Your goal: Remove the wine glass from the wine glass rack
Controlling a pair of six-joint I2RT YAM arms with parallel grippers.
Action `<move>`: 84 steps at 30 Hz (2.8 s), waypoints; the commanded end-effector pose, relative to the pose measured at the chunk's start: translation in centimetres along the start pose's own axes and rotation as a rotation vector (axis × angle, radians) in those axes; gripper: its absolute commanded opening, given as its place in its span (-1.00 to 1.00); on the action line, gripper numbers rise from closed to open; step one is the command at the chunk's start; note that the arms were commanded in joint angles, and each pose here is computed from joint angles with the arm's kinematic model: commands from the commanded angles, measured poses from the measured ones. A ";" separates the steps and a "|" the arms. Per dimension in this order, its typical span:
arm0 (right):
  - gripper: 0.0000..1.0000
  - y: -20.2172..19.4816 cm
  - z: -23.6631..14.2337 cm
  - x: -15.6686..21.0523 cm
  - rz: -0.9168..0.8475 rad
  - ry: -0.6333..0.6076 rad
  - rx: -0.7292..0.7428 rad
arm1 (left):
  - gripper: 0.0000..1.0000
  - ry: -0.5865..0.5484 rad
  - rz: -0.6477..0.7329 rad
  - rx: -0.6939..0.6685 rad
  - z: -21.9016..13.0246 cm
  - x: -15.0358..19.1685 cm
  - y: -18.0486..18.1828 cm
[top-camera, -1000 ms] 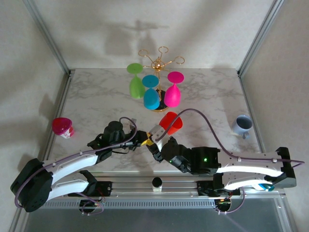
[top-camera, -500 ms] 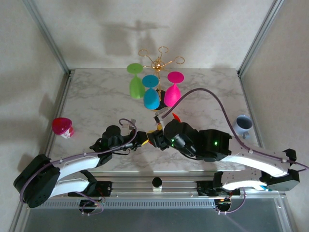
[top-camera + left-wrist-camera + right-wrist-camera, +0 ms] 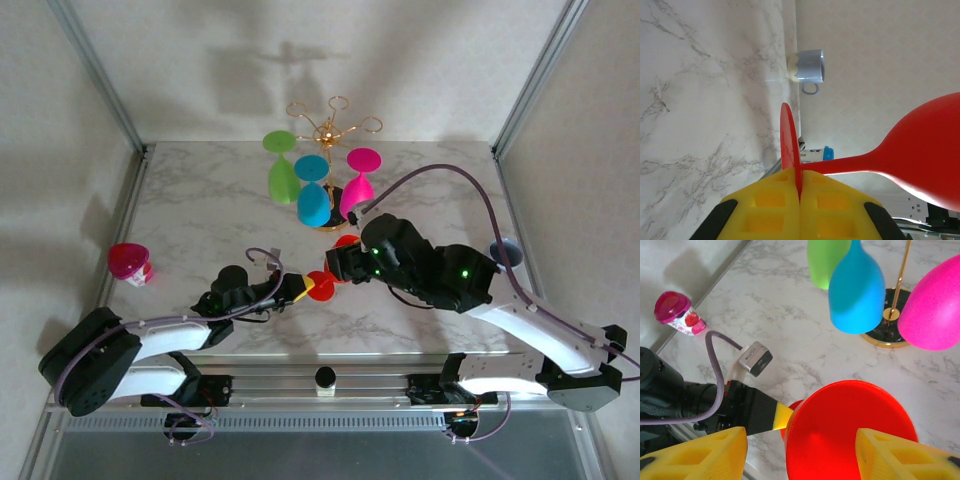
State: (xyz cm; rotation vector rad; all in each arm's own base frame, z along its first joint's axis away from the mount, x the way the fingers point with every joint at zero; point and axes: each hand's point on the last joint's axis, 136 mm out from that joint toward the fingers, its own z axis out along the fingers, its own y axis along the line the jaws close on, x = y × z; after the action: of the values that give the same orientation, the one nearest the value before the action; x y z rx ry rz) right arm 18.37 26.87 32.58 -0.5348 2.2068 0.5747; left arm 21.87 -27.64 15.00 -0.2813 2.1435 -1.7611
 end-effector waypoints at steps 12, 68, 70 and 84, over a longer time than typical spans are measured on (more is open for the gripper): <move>-0.24 0.7 1.9 1.7 0.002 0.107 -0.045 | -1.00 0.005 0.033 0.046 0.4 0.0 -1.0; -1.00 -6.7 3.1 4.3 0.103 0.143 0.180 | -0.14 -0.187 0.238 -0.318 -2.9 -3.9 0.1; -1.00 -7.6 3.5 4.6 0.126 0.153 0.187 | -0.13 -0.210 0.264 -0.351 -3.5 -4.3 -0.1; -1.00 -15.0 5.4 4.9 0.190 0.155 0.348 | -0.12 -0.303 0.408 -0.489 -5.7 -6.9 -2.1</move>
State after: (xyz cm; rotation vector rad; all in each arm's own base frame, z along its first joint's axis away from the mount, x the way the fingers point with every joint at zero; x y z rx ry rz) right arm 25.59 17.15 22.43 -0.1939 2.4744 0.2547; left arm 25.27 -21.20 17.70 -0.2209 2.2043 -0.9871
